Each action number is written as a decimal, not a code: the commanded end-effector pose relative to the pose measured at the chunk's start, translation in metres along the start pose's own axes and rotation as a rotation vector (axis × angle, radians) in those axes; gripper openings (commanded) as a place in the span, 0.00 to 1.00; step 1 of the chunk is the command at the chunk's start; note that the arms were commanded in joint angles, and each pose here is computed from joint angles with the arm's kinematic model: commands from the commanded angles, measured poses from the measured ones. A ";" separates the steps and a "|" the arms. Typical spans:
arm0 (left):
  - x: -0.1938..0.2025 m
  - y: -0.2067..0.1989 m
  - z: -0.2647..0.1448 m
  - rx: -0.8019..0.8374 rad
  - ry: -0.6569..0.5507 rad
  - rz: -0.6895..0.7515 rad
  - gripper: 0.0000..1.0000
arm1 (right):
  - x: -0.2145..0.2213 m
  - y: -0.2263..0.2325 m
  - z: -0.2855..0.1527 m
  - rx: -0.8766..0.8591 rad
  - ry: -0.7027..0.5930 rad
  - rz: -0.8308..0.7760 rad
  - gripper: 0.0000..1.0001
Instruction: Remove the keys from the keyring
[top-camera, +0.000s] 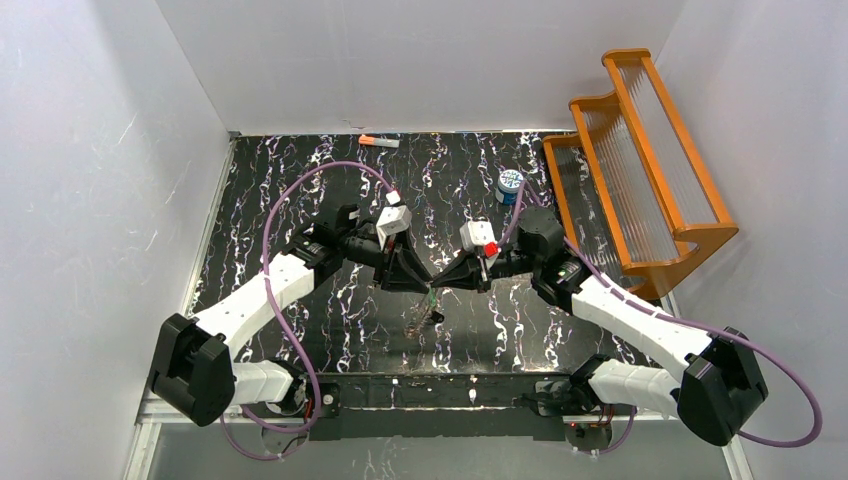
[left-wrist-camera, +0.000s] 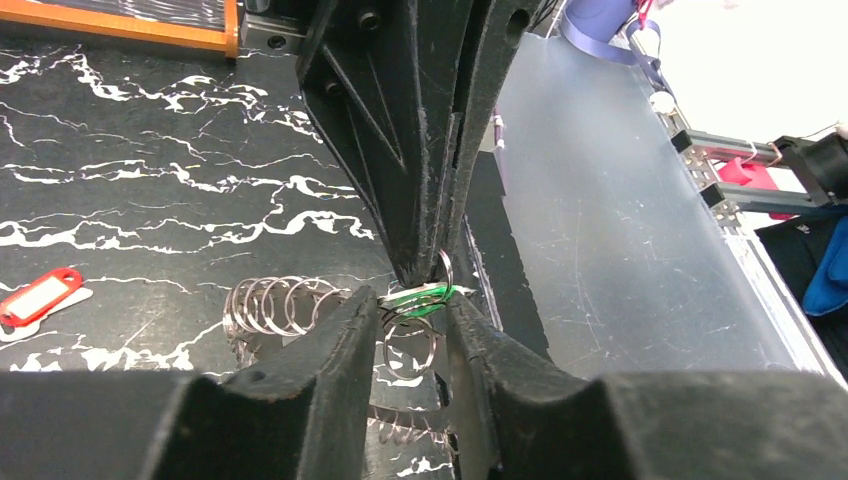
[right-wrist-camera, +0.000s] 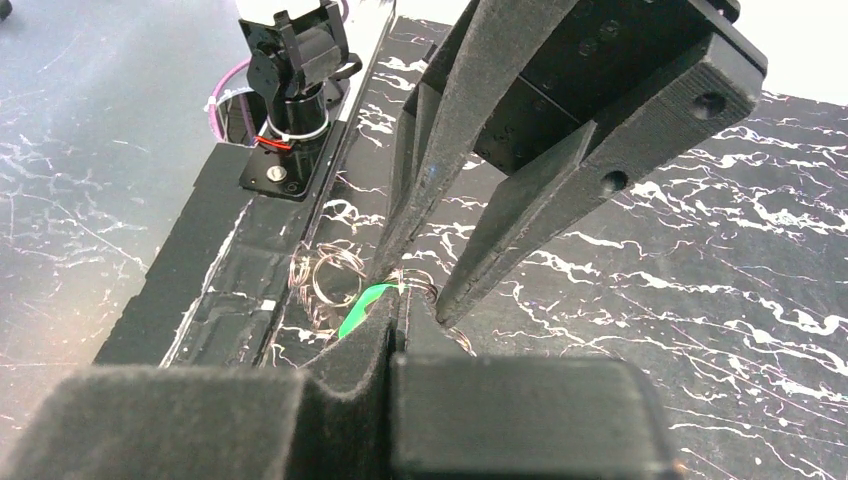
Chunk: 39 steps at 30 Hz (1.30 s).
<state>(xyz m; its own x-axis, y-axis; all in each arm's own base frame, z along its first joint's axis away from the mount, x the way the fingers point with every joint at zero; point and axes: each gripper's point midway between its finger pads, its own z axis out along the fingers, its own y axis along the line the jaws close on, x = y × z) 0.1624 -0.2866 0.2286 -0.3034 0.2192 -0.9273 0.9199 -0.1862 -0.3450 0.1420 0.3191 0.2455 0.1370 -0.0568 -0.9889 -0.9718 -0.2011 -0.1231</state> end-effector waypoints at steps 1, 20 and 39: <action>-0.010 -0.013 0.002 0.066 -0.008 0.030 0.27 | -0.038 -0.009 0.002 0.008 -0.069 -0.112 0.01; -0.012 -0.022 0.001 0.084 -0.012 0.038 0.01 | -0.035 -0.018 -0.011 0.149 -0.040 -0.146 0.01; -0.025 0.022 -0.002 -0.175 -0.074 -0.122 0.00 | -0.005 -0.010 -0.015 0.160 0.046 -0.061 0.01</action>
<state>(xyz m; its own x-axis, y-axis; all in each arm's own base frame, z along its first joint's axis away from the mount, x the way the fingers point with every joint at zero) 0.1792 -0.2927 0.2316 -0.4015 0.2189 -0.8893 0.9063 -0.0446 -0.4202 0.1539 0.3028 0.2504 0.1835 -0.1060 -0.9773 -0.9829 -0.0364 -0.1806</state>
